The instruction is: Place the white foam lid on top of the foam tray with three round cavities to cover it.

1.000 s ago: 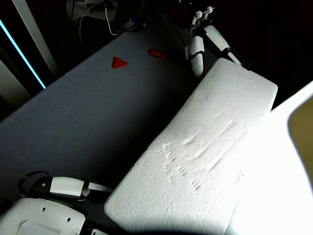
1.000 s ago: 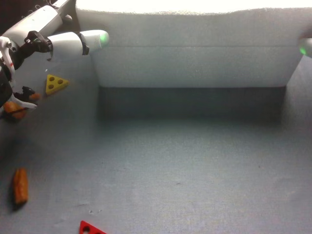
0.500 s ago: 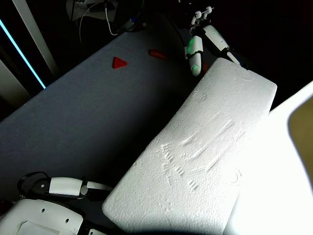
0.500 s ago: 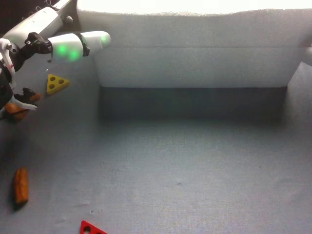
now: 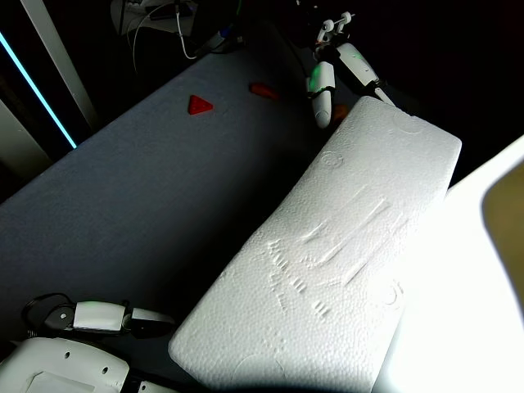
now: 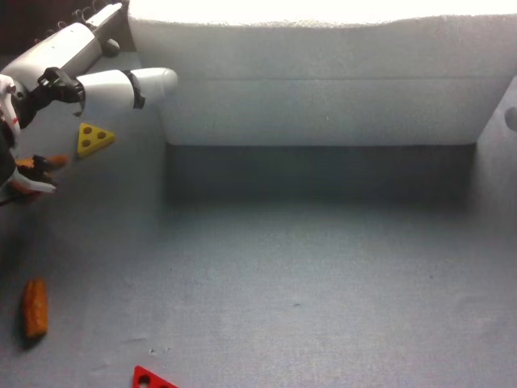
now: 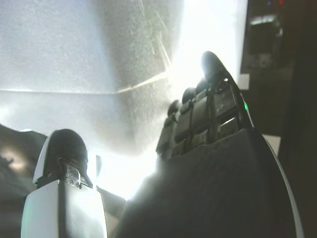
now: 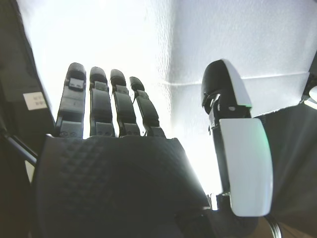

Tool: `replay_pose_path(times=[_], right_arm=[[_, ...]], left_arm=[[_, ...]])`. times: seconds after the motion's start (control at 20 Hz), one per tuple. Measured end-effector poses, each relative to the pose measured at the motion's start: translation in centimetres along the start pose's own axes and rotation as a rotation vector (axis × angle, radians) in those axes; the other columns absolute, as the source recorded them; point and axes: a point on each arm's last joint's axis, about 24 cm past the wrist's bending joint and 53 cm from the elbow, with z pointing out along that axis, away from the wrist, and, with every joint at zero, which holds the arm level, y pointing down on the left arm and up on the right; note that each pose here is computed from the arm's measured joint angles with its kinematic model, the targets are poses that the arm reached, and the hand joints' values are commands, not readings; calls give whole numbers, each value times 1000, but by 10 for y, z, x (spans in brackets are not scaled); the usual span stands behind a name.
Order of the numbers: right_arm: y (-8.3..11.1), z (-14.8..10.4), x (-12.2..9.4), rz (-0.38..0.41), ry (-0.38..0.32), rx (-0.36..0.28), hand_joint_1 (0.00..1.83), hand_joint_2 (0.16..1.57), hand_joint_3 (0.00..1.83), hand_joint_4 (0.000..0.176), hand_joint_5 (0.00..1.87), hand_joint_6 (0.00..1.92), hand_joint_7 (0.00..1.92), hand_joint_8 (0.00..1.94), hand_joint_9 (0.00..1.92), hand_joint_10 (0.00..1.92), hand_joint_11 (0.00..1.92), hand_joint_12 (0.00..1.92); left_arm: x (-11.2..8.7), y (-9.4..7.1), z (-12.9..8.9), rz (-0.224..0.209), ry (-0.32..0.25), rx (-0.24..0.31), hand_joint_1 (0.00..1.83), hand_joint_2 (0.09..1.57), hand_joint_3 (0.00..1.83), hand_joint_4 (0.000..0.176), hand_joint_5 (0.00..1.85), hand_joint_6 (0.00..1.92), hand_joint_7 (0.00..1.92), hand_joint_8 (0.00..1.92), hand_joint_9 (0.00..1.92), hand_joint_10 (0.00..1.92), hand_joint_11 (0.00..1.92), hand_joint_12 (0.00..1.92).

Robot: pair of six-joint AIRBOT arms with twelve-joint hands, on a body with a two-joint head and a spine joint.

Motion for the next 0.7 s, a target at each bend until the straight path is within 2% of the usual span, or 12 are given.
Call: replay_pose_path(times=[0.1,0.2,0.25,0.3,0.35,0.4,0.45,0.5,0.55,0.65,0.7], right_arm=[[-5,-3,-7,3,-14,13,557,1214,0,0,0,0,0,0,0,0,0,0],[-7,-6,-10,-1,-21,16,498,1263,16,0,0,0,0,0,0,0,0,0],[-6,-7,-10,1,-24,14,475,1259,10,0,0,0,0,0,0,0,0,0],[-6,-9,-10,-2,-24,12,490,1265,10,0,0,0,0,0,0,0,0,0],[-7,-11,-10,-3,-21,13,480,1262,7,0,0,0,0,0,0,0,0,0],[-5,-12,-10,-6,-21,8,473,1257,4,0,0,0,0,0,0,0,0,0],[-2,-13,-10,-9,-20,3,493,1261,4,0,0,0,0,0,0,0,0,0],[0,-14,-9,-11,-19,-4,491,1265,5,0,0,0,0,0,0,0,0,0],[4,-15,-10,-16,-24,-18,492,1265,5,0,0,0,0,0,0,0,0,0],[9,-19,-12,-22,-30,-35,499,1245,0,0,0,0,0,0,0,0,0,0],[10,-21,-14,-26,-36,-41,508,1243,0,0,0,0,0,0,0,0,0,0]], left_arm=[[-1,7,-5,9,0,-19,417,1118,0,31,35,2,0,0,0,0,0,856],[-4,8,-7,9,-5,-24,434,1107,0,14,42,1,0,0,9,3,0,995],[-9,7,-10,19,-12,-20,432,1107,0,12,42,0,0,0,10,3,0,1000],[-12,7,-12,15,-20,-21,430,1108,0,21,31,1,0,0,1,0,0,968],[-14,7,-13,18,-24,-19,444,1106,0,23,35,1,0,0,0,0,0,893],[-16,6,-16,11,-30,-17,442,1111,1,16,33,0,0,0,0,0,0,842],[-18,5,-18,14,-32,-12,453,1110,0,30,31,0,0,0,0,0,0,833],[-18,2,-19,8,-34,-3,457,1121,1,20,33,0,0,0,0,0,0,871],[-17,-1,-20,12,-35,12,451,1122,0,19,28,2,0,0,0,0,0,834],[-16,-4,-23,16,-33,24,430,1104,0,33,30,1,0,0,0,0,0,736],[-17,-3,-25,11,-38,25,430,1109,0,29,30,0,0,0,0,0,0,697]])
